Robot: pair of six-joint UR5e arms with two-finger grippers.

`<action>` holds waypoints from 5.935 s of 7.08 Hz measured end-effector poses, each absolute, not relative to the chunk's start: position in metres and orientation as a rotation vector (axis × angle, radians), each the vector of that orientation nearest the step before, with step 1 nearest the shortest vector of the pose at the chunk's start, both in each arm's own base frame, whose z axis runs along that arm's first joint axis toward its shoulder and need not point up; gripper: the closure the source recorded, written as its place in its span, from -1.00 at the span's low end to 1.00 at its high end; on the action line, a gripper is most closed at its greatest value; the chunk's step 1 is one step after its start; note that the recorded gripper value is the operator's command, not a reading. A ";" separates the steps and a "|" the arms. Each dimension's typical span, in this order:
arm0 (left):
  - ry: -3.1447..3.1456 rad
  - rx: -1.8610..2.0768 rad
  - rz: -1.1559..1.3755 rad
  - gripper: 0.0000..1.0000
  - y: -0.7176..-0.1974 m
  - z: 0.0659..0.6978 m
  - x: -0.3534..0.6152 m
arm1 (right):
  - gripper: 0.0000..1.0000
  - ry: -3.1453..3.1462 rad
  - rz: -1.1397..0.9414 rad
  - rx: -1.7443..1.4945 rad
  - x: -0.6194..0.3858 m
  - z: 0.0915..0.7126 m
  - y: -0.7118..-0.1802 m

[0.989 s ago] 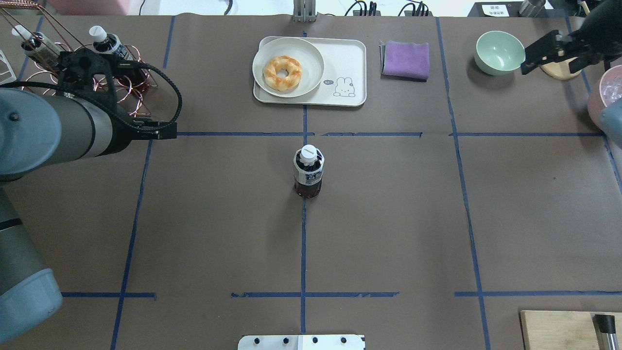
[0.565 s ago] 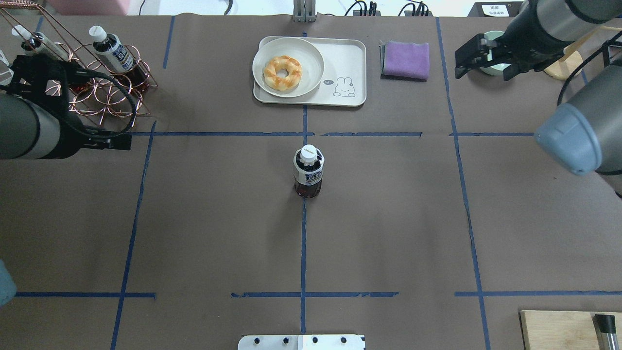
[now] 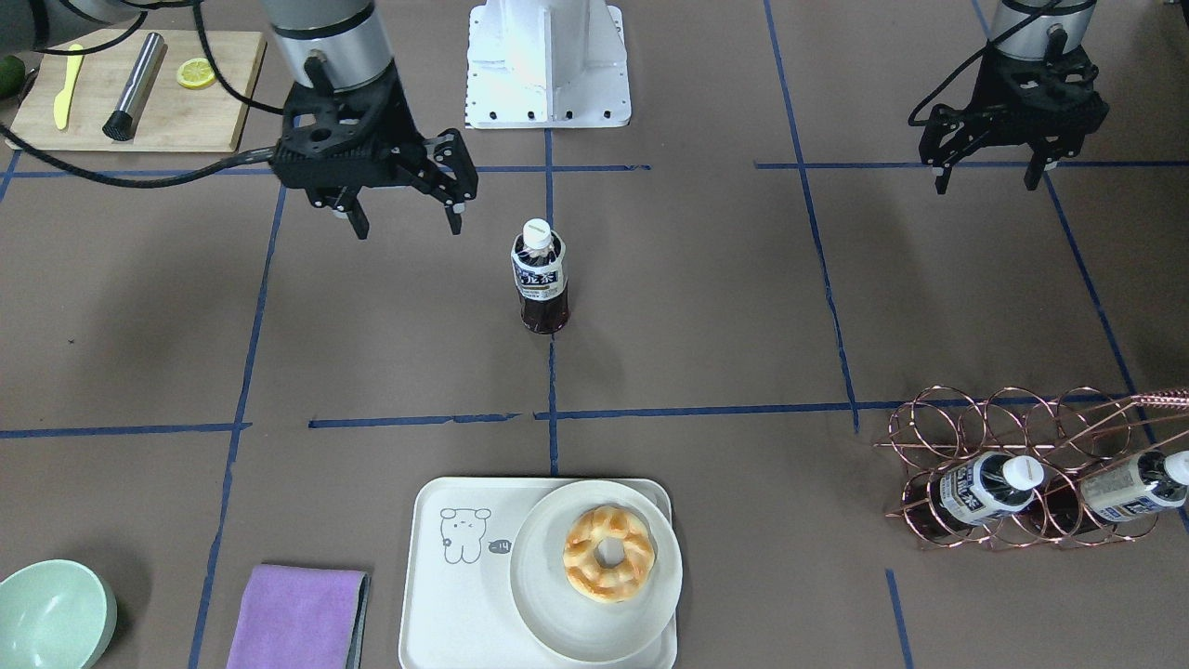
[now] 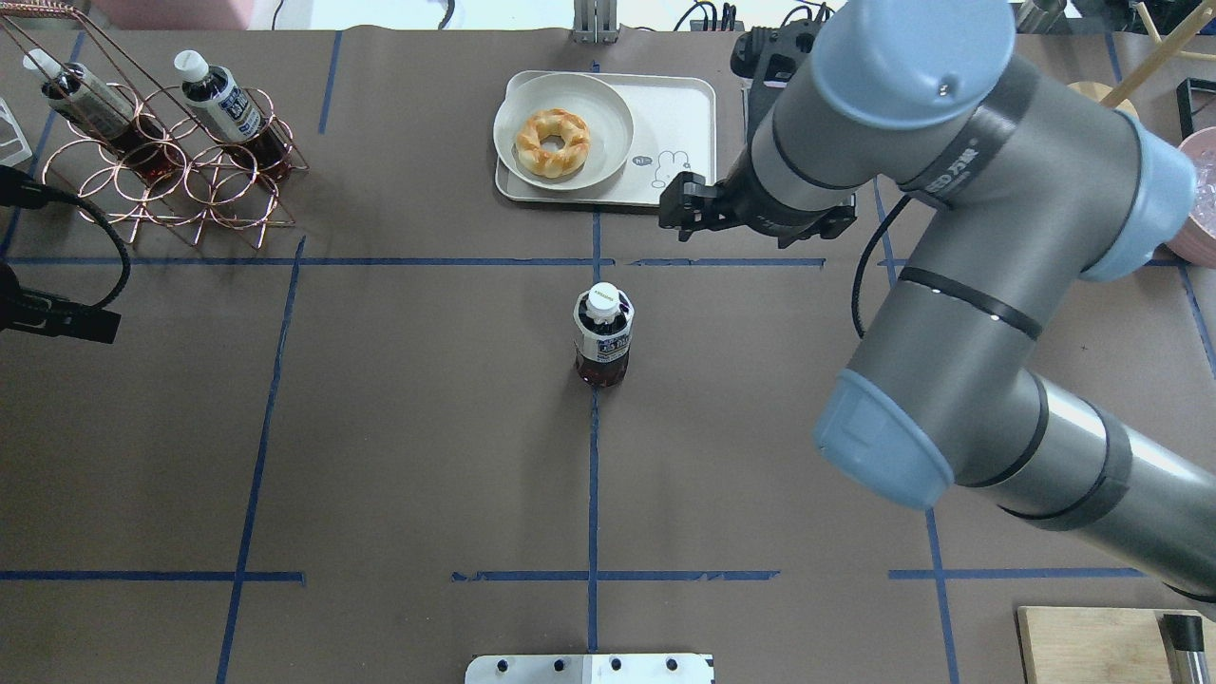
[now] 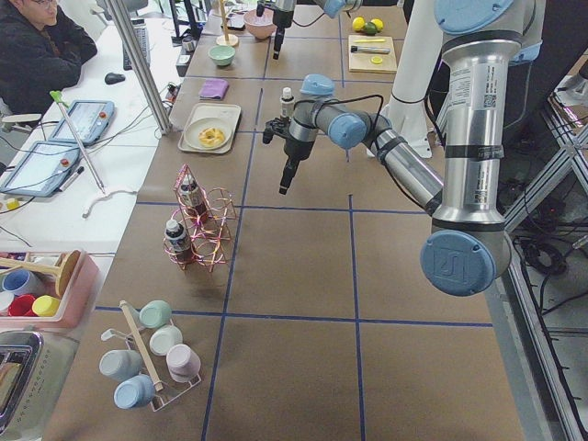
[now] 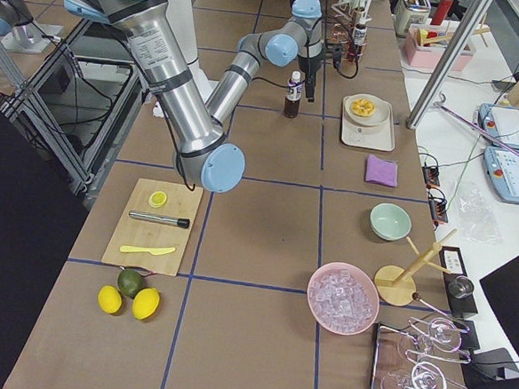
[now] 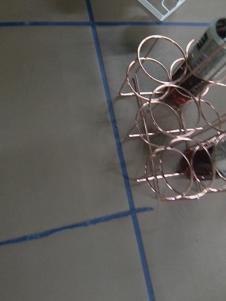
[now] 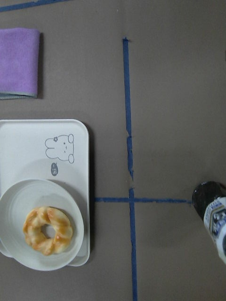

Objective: Place tea on tray
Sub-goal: 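Lower the right gripper over the tea bottle and grasp its cap, then carry the bottle with the right gripper onto the white tray beside the plate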

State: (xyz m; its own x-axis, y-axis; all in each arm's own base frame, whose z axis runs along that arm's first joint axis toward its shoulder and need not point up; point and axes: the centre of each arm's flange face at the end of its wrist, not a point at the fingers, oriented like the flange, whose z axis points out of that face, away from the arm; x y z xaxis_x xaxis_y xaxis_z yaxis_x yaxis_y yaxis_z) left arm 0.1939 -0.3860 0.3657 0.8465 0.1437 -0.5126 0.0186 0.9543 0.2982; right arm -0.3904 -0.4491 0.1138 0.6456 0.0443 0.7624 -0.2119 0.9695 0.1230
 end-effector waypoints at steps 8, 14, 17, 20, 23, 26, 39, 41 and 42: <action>0.647 0.223 0.105 -1.00 -0.390 0.377 0.156 | -0.25 -0.773 0.185 0.184 -0.506 0.077 -0.434; 0.648 0.223 0.104 -1.00 -0.394 0.377 0.157 | 0.03 -0.767 0.180 0.166 -0.508 0.083 -0.433; 0.648 0.222 0.102 -1.00 -0.397 0.378 0.158 | 0.00 -0.771 0.174 0.155 -0.509 0.083 -0.431; 0.648 0.221 0.096 -1.00 -0.398 0.378 0.159 | 0.16 -0.775 0.169 0.142 -0.509 0.083 -0.429; 0.648 0.220 0.094 -1.00 -0.398 0.378 0.159 | 1.00 -0.780 0.169 0.145 -0.507 0.081 -0.429; 0.646 0.218 0.094 -1.00 -0.399 0.380 0.159 | 1.00 -0.816 0.206 0.192 -0.459 0.064 -0.448; 0.660 0.216 0.098 -1.00 -0.417 0.398 0.116 | 1.00 -0.738 0.256 0.380 -0.427 0.138 -0.695; 0.659 0.214 0.097 -1.00 -0.417 0.399 0.115 | 0.98 -0.735 0.254 0.373 -0.430 0.140 -0.696; 0.659 0.214 0.097 -1.00 -0.417 0.399 0.116 | 0.98 -0.737 0.251 0.365 -0.431 0.142 -0.696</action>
State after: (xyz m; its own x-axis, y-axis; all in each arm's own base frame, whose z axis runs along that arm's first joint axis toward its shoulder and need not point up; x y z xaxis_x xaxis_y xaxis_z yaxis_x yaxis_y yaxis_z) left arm 0.1155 -0.4174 0.3987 0.7868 0.1568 -0.5969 -0.0212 0.9735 0.2277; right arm -0.4307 -0.6957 0.1419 0.7149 0.0950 0.6927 -0.3479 0.9077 0.2346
